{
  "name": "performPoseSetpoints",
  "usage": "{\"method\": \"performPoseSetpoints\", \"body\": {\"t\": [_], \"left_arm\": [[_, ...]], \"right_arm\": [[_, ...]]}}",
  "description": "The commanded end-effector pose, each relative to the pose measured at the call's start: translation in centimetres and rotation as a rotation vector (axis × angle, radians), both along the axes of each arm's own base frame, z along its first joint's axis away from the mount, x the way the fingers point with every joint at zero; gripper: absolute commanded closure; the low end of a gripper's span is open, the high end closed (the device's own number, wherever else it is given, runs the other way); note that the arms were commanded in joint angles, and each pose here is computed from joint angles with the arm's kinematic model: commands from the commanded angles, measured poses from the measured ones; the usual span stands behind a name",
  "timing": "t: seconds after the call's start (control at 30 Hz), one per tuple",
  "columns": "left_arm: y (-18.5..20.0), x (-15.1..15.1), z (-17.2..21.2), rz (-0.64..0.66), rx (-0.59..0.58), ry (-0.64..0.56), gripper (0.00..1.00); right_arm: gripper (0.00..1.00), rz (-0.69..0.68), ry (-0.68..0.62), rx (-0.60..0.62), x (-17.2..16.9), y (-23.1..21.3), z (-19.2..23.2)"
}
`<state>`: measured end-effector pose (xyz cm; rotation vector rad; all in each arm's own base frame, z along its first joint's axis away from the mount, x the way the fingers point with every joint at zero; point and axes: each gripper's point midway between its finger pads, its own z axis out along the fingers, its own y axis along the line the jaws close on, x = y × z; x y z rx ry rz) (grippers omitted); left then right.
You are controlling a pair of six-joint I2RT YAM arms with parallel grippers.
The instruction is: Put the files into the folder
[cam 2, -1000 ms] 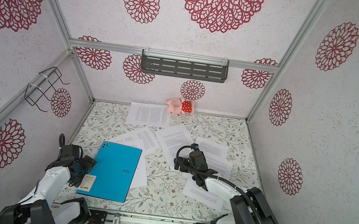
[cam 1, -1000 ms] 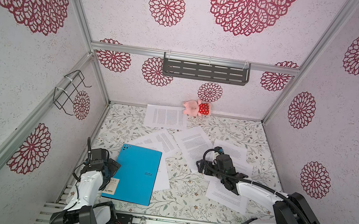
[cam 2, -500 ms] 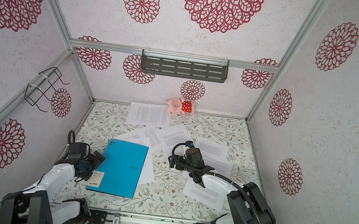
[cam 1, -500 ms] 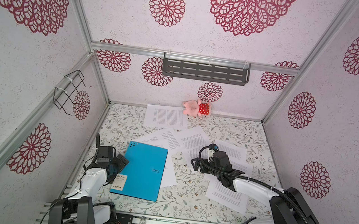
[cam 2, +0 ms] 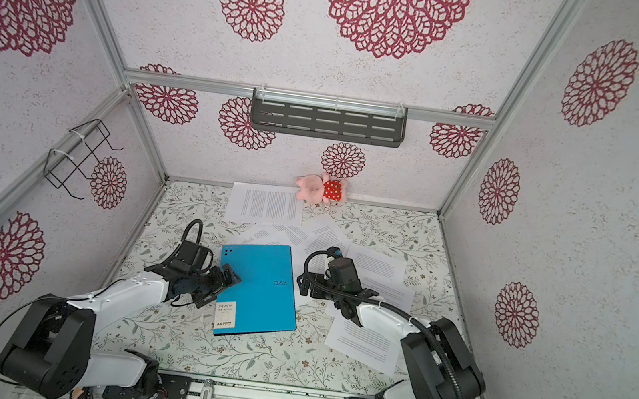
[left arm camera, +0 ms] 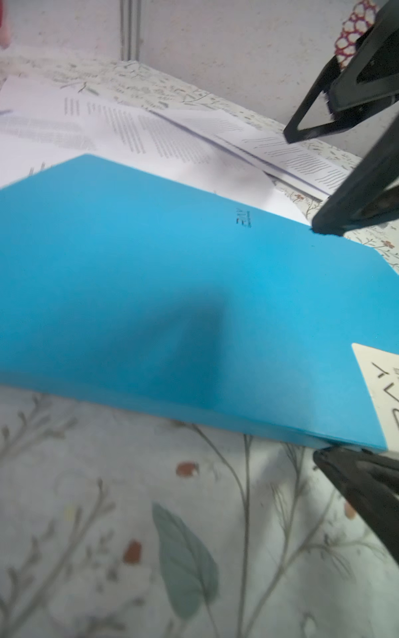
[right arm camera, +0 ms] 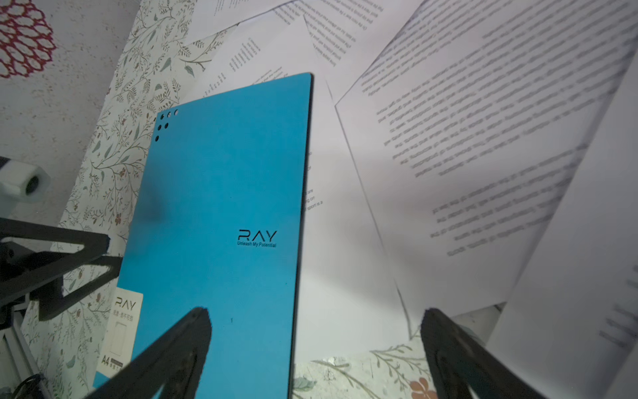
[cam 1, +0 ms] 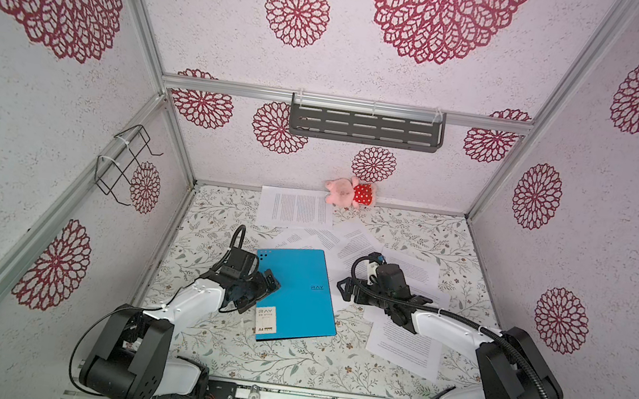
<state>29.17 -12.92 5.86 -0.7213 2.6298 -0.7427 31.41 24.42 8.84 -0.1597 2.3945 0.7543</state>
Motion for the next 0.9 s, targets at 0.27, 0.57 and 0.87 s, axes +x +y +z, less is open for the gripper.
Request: {"method": "performPoseSetpoints", "body": {"t": [0.27, 0.57, 0.87], "left_arm": [[-0.4, 0.5, -1.2, -0.063, 0.041, -0.011, 0.01], [-4.2, 4.8, -1.1, -0.133, -0.04, -0.077, 0.02], [-2.4, 5.9, 1.3, -0.118, 0.22, -0.155, 0.02]], "right_arm": [[0.07, 0.103, 0.1, 0.116, -1.0, 2.5, -1.1], [0.07, 0.073, 0.124, 0.136, -1.0, 0.8, -1.8], [0.07, 0.023, 0.118, 0.142, 0.8, -1.9, -1.6]]}}
